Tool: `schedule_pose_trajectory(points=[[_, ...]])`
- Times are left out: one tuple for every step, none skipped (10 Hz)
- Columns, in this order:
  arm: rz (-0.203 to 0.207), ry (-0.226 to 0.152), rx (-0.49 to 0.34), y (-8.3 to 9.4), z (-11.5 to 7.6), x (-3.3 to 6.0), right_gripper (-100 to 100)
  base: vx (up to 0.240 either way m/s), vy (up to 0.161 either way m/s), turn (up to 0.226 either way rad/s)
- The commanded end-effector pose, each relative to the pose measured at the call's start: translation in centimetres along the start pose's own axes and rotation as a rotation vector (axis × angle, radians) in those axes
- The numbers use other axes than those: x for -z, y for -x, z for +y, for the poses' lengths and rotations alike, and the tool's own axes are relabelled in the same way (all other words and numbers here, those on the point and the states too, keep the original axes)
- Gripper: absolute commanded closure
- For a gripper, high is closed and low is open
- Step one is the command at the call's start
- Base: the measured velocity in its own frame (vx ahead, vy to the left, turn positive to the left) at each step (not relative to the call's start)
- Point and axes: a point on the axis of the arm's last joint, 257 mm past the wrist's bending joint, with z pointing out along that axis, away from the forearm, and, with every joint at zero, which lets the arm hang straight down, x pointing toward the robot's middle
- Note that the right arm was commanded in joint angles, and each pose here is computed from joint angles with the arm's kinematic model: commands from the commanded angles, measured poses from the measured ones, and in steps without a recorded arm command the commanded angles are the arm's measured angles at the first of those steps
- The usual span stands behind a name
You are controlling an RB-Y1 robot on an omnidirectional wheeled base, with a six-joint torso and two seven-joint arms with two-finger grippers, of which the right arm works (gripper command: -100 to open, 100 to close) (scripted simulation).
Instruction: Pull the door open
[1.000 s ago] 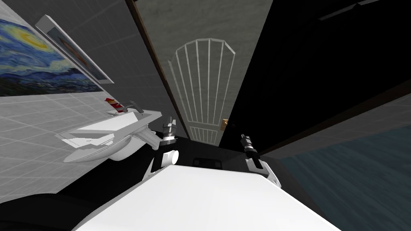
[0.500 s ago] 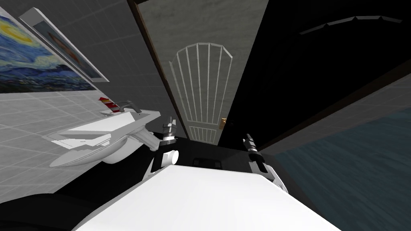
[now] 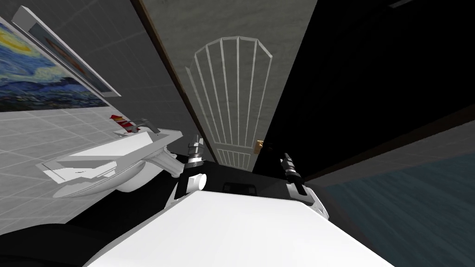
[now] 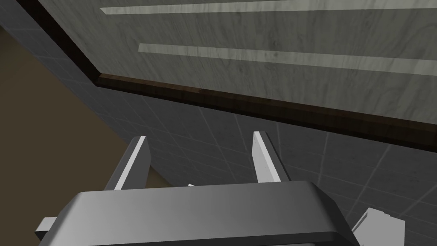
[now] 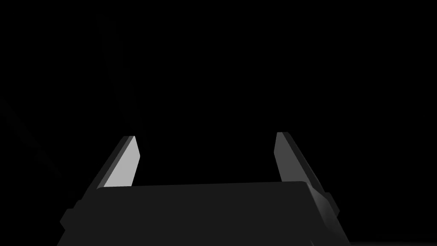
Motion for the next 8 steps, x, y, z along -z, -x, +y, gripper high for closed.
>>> schedule_pose_trajectory(points=[[0.026, 0.019, -0.012, -1.6, 0.7, -0.41, -100, 0.231, 0.078, 0.153], [0.051, 0.038, -0.023, -3.4, 1.5, -1.00, -100, 0.228, 0.125, 0.164], [0.037, 0.028, -0.016, -2.4, 1.1, -0.69, -100, 0.104, 0.062, 0.030], [0.037, 0.028, -0.016, -2.4, 1.1, -0.69, 100, -0.012, -0.008, -0.029], [0.037, 0.028, -0.016, -2.4, 1.1, -0.69, 100, -0.033, -0.028, 0.000], [0.037, 0.028, -0.016, -2.4, 1.1, -0.69, 100, -0.033, -0.023, 0.004], [0.037, 0.028, -0.016, -2.4, 1.1, -0.69, 100, -0.026, -0.014, -0.005], [0.037, 0.028, -0.016, -2.4, 1.1, -0.69, 100, -0.017, -0.004, -0.003]])
